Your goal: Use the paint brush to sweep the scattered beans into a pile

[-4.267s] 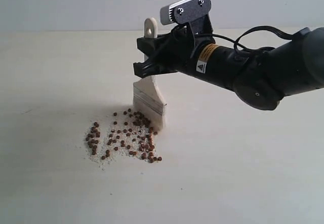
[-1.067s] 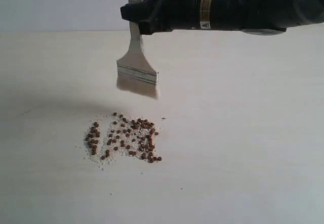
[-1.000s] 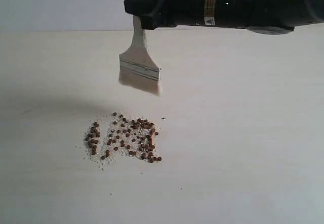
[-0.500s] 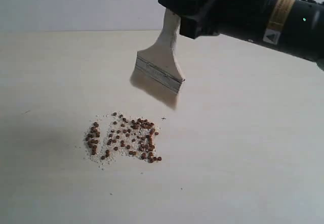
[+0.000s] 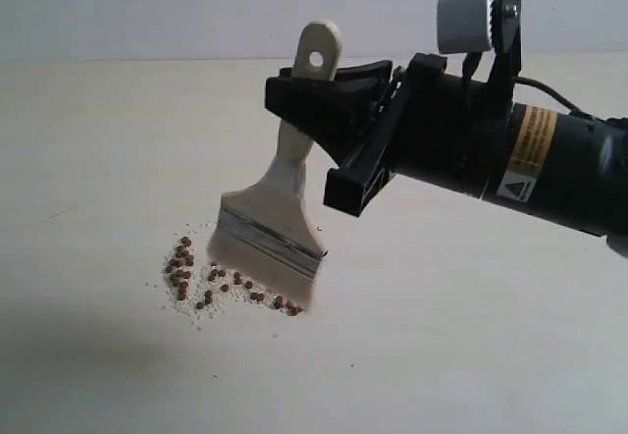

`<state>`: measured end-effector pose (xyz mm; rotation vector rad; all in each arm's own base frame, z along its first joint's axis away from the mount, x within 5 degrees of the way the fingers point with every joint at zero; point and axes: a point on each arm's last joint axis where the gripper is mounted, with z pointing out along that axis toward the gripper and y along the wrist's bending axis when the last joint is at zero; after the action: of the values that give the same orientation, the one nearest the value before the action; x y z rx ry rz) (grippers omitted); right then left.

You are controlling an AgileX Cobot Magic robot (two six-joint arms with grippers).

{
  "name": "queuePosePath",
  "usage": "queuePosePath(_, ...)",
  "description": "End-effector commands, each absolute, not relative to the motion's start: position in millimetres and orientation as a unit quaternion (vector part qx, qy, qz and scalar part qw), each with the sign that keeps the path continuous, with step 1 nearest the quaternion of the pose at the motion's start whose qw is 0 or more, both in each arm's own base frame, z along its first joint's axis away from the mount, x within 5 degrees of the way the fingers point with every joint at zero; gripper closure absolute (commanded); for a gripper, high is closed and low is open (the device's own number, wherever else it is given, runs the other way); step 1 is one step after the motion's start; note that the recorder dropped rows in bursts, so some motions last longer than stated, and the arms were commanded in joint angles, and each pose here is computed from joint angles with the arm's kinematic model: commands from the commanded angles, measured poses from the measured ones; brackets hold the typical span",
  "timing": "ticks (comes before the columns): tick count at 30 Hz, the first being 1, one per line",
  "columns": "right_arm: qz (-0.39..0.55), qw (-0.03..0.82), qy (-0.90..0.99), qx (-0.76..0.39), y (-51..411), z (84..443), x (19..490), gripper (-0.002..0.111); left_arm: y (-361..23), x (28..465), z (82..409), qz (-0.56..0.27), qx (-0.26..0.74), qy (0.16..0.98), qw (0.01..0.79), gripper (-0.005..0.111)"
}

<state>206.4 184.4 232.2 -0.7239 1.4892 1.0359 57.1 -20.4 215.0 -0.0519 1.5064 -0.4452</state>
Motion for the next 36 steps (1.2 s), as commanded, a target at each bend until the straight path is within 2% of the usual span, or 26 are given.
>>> queuePosePath(1,0.452,0.558,0.63,-0.296,197,225,202,0.108,-21,56,214,-0.205,-0.023,0.676,0.707,0.107)
queuePosePath(7,0.459,0.544,0.639,-0.291,216,203,211,0.108,-21,56,214,-0.205,-0.023,0.676,0.707,0.107)
queuePosePath(10,0.486,0.506,0.654,-0.283,230,191,222,0.108,-21,56,214,-0.205,-0.023,0.676,0.707,0.107)
queuePosePath(18,0.52,0.471,0.633,-0.328,259,175,229,0.108,-21,56,214,-0.205,-0.023,0.676,0.707,0.107)
queuePosePath(26,0.457,0.453,0.7,-0.309,279,156,244,0.108,-21,56,214,-0.205,-0.023,0.676,0.707,0.107)
queuePosePath(28,0.416,0.475,0.715,-0.302,276,154,251,0.108,-21,56,214,-0.205,-0.023,0.676,0.707,0.107)
queuePosePath(36,0.353,0.516,0.728,-0.281,269,152,262,0.108,-21,56,214,-0.205,-0.023,0.676,0.707,0.107)
